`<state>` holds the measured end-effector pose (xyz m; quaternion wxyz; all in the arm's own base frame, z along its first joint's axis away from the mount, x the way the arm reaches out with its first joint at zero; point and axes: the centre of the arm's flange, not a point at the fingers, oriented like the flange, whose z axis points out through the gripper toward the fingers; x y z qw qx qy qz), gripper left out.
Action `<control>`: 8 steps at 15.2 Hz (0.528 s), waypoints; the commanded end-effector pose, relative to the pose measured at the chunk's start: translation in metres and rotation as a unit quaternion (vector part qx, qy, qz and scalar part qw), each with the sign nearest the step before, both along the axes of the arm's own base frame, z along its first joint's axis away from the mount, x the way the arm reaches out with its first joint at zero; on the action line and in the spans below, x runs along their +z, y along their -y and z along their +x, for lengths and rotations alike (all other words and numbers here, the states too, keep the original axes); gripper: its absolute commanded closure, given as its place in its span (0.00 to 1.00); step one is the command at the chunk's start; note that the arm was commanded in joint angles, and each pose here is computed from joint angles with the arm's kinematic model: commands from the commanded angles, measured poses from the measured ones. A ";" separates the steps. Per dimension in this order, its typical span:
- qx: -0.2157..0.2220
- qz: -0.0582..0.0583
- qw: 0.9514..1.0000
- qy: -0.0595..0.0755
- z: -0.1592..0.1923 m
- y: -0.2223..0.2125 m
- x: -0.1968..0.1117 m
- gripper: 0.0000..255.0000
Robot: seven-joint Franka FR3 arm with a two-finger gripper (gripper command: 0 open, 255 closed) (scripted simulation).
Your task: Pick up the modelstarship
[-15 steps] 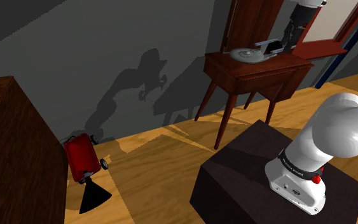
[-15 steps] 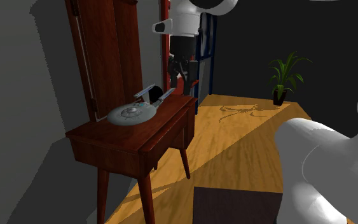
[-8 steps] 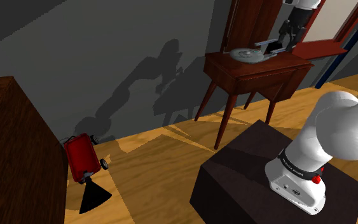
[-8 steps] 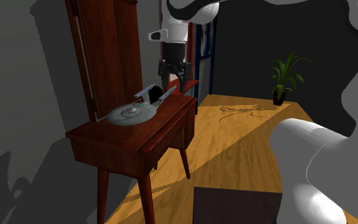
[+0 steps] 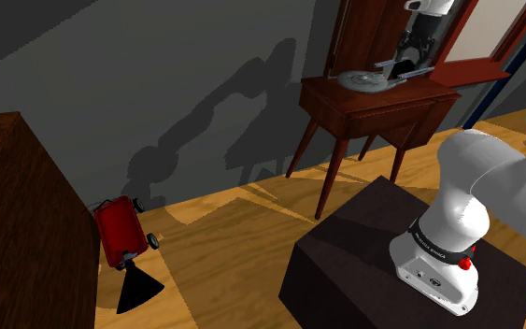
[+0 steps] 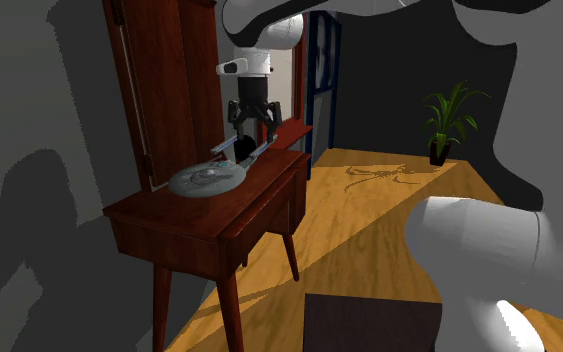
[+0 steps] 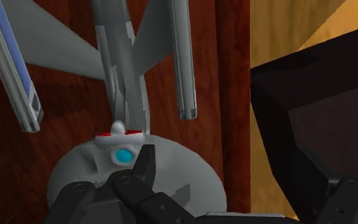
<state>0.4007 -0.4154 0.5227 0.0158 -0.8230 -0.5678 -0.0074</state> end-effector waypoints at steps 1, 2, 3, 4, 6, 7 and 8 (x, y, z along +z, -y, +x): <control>0.036 -0.003 0.999 -0.009 0.021 0.014 -0.009 0.00; 0.036 -0.003 0.999 -0.009 0.021 0.014 -0.015 0.00; 0.036 -0.003 0.999 -0.009 0.021 0.014 -0.020 0.00; 0.036 -0.003 0.999 -0.009 0.021 0.014 -0.025 0.00; 0.036 -0.003 0.999 -0.009 0.021 0.014 -0.036 0.00; 0.036 -0.003 0.999 -0.009 0.021 0.014 -0.041 0.00; 0.036 -0.003 0.999 -0.009 0.021 0.014 -0.046 0.00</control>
